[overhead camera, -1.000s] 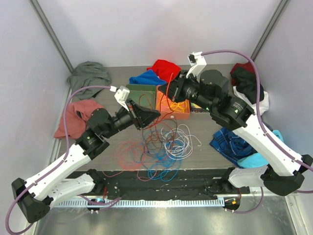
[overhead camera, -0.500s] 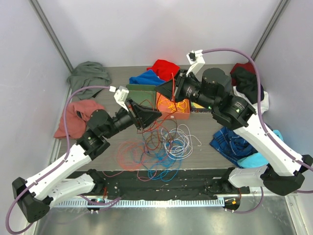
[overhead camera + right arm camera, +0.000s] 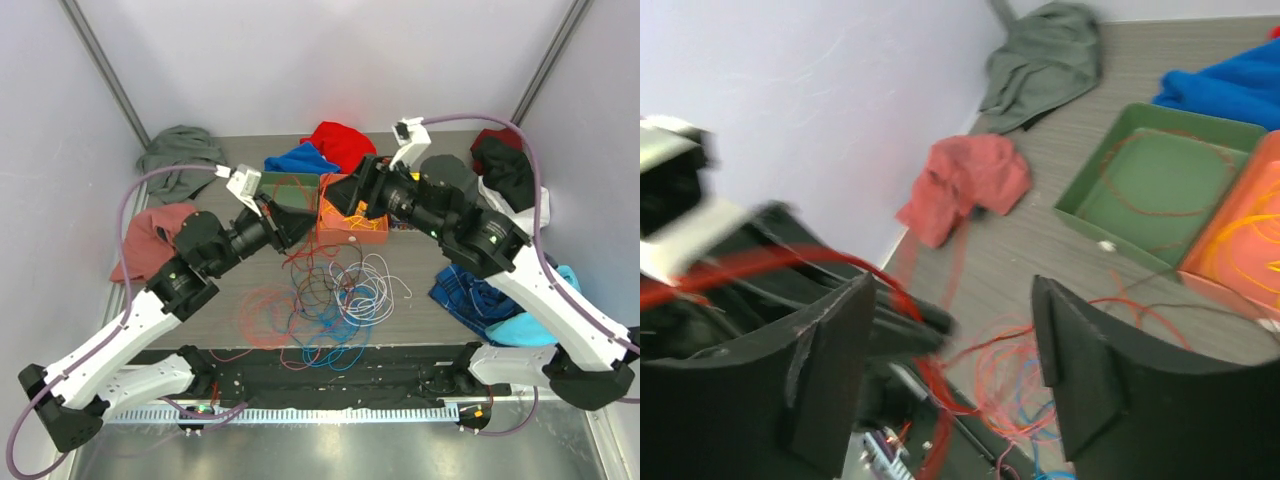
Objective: Untangle the cables
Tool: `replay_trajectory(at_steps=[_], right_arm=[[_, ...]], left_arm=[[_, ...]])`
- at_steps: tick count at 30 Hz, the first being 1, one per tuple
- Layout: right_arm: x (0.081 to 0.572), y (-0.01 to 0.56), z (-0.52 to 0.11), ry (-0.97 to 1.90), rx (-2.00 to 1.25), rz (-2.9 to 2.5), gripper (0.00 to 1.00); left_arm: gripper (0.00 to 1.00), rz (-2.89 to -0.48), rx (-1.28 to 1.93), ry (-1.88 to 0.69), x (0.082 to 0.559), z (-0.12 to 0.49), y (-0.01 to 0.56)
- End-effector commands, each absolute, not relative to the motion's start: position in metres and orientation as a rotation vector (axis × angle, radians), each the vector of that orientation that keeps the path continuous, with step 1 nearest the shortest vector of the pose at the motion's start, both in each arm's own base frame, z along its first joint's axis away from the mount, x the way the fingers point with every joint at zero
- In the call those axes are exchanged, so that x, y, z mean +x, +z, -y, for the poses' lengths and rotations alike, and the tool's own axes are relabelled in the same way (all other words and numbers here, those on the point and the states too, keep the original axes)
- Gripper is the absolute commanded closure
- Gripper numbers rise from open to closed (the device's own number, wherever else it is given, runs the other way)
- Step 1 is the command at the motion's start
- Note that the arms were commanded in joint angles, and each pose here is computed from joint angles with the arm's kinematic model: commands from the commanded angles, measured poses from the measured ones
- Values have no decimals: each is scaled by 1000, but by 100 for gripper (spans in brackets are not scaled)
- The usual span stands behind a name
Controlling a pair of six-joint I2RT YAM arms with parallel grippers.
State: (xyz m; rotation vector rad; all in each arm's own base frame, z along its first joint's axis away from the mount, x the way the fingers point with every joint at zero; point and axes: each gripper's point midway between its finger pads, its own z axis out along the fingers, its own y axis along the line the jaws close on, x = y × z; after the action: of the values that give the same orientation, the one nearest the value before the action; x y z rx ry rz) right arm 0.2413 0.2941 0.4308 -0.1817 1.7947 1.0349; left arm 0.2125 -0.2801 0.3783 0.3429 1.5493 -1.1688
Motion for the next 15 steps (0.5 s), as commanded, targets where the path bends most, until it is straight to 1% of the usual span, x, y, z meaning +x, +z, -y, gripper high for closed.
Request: replay_trajectory(at_steps=[1, 4, 7, 8, 10, 11, 12, 13, 14, 15], right_arm=[[244, 438, -229, 803, -46, -1702, 24], [239, 421, -196, 700, 17, -1694, 22], [235, 391, -190, 677, -1, -1717, 23], [233, 371, -202, 710, -52, -1742, 25], [228, 363, -221, 810, -101, -1720, 29], [219, 337, -239, 884, -181, -1766, 33], [218, 327, -249, 924, -210, -1774, 34], [218, 330, -258, 981, -217, -1736, 35], [210, 311, -270, 1038, -270, -1769, 34], [208, 307, -276, 1065, -292, -1765, 34]], left_arm=[[100, -1460, 306, -1008, 218, 250, 434], [100, -1420, 292, -974, 219, 242, 460], [100, -1408, 295, -968, 220, 242, 482], [100, -1393, 291, -972, 219, 240, 496], [100, -1393, 301, -986, 222, 248, 505], [100, -1361, 298, -1003, 218, 246, 523], [100, -1354, 299, -1013, 219, 248, 529], [100, -1355, 307, -1020, 222, 253, 532], [100, -1318, 308, -1036, 217, 251, 549], [100, -1317, 308, -1039, 218, 253, 552]])
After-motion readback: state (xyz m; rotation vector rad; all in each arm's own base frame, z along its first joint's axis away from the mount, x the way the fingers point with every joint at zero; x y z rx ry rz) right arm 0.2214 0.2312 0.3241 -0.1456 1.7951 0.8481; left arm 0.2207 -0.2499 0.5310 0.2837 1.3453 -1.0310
